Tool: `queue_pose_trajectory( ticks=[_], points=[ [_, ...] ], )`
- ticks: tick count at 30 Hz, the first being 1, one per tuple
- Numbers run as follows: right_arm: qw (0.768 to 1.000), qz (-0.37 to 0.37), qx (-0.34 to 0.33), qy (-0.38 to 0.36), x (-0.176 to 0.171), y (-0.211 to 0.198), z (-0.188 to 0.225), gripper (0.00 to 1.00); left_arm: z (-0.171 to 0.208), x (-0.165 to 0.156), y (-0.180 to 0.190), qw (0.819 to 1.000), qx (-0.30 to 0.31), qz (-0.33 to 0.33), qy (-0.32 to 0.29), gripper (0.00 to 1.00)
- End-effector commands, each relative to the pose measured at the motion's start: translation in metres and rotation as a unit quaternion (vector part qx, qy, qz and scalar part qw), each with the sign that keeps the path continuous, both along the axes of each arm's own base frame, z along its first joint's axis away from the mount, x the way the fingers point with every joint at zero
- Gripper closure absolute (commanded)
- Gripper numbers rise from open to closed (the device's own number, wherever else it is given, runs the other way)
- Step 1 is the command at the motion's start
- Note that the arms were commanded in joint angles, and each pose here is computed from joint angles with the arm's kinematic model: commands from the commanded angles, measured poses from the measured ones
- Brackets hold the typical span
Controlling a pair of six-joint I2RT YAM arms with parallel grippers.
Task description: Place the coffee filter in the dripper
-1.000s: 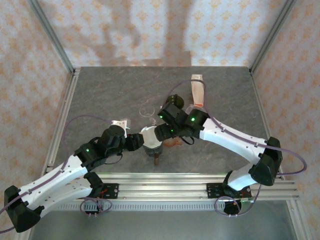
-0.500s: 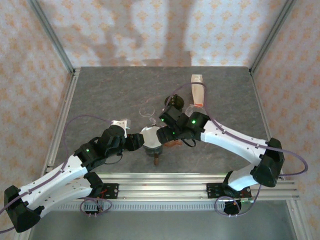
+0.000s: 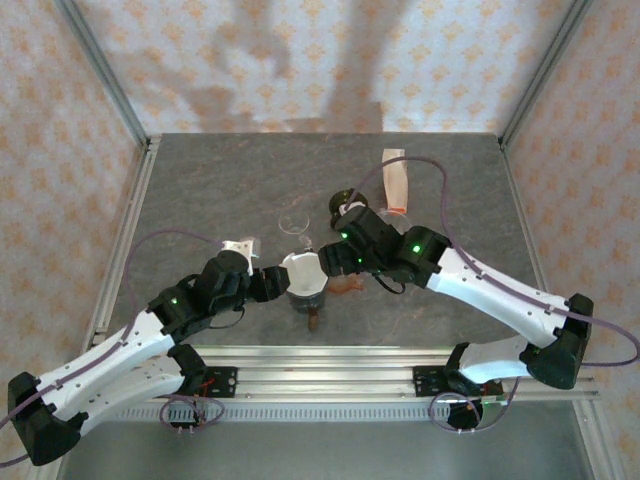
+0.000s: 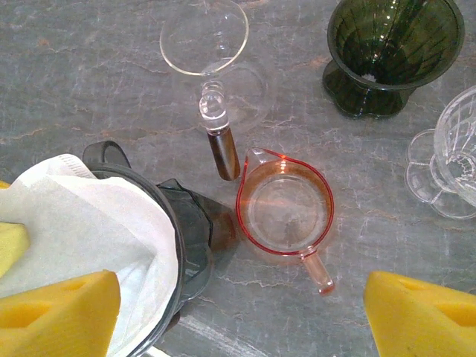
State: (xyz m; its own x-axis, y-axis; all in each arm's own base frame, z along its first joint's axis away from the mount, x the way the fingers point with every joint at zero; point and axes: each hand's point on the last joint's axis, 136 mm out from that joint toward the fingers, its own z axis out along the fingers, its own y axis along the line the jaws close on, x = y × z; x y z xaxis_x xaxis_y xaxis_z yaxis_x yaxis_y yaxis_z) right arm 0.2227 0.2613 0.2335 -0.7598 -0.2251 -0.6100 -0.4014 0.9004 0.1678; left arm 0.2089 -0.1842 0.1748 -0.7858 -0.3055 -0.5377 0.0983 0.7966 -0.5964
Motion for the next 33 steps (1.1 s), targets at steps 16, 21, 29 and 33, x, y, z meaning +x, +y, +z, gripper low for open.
queue_pose_trajectory(
  ticks=[16,21,29,33],
  points=[
    [0.999,-0.029,0.010,-0.030,0.004,-0.014,0.011,0.15,0.036,0.001,0.009,0.999,-0.023,0.016,-0.042,0.31],
    [0.998,-0.041,0.016,-0.039,0.004,-0.022,0.012,0.15,0.058,-0.003,0.021,0.997,-0.030,0.027,-0.070,0.26],
    [0.997,-0.067,0.021,-0.036,-0.002,-0.036,-0.015,0.17,0.044,-0.011,0.047,0.992,-0.043,0.075,-0.088,0.21],
    [0.997,-0.061,0.034,-0.018,-0.011,-0.038,-0.041,0.20,0.022,-0.015,0.058,0.991,-0.044,0.099,-0.078,0.21]
  ],
)
